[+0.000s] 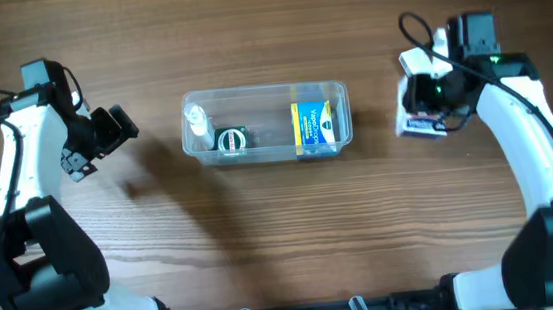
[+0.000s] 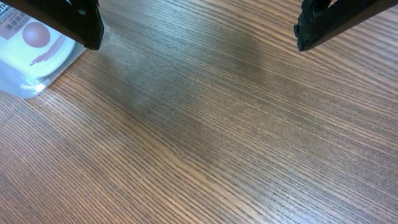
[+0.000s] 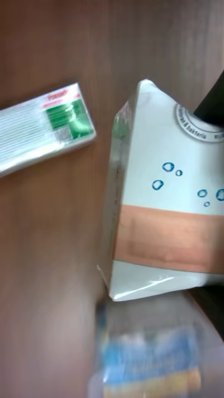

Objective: Pack container
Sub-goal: 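Carry bandage pack with right gripper over the container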

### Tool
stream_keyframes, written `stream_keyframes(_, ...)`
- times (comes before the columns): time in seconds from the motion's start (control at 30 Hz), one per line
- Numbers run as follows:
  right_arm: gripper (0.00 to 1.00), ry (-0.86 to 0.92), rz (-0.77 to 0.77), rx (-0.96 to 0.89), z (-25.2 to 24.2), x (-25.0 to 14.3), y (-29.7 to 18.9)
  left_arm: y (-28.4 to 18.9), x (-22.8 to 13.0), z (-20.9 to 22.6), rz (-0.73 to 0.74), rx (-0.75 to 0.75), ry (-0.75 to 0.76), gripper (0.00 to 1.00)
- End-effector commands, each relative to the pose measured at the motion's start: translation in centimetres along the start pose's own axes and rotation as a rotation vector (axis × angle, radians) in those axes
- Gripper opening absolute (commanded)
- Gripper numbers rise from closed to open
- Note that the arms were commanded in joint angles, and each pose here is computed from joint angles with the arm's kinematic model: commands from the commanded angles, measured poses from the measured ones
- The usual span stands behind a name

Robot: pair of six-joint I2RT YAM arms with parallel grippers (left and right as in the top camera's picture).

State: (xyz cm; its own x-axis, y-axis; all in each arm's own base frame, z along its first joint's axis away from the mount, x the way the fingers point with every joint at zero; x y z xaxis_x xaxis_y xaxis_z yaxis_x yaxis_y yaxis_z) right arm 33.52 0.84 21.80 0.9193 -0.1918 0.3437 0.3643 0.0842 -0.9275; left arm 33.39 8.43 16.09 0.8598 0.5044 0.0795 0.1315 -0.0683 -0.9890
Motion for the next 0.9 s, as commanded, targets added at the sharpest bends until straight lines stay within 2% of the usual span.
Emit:
stream_keyframes(0.0,0.59,0.005,-0.104,0.111,5.0,1.3,-5.3,-0.7,-0.2,0.1,-0.02,-0.003,-0.009,1.0)
stream_keyframes(0.1,0.58,-0.054,-0.134,0.189,9.7,1.0,-7.7,-0.7,-0.2,0.1,-0.019,-0.003,-0.009,0.99)
stream_keyframes(0.27,0.57,-0.101,-0.144,0.269,16.2,-1.5,-7.9,-0.7,-0.2,0.1,-0.02,-0.003,-0.009,1.0)
stream_keyframes(0.5,0.58,-0.192,-0.096,0.266,23.5,-5.1,-3.4,-0.7,-0.2,0.1,-0.02,-0.003,-0.009,1.0)
stream_keyframes(0.67,0.58,-0.191,-0.084,0.186,24.6,-5.6,0.4,-0.7,-0.2,0.1,-0.019,-0.003,-0.009,1.0)
stream_keyframes(0.87,0.57,-0.187,-0.113,0.127,24.4,-5.3,1.4,-0.7,-0.2,0.1,-0.019,-0.003,-0.009,1.0)
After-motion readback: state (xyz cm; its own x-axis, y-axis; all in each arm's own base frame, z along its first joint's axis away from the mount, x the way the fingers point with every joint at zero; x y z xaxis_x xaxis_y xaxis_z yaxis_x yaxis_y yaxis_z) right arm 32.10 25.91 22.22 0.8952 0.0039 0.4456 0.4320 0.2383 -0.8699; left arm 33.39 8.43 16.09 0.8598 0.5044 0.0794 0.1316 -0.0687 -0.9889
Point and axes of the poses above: each gripper's point midway between its finger pads, its own y axis out along the fingers, its own z axis along the line the jaws close on, x = y × z, the point moved 9 cm from there along -y, back along the fingers, and after that the axes turned 4 degrees about y, right-handed, at the moved point
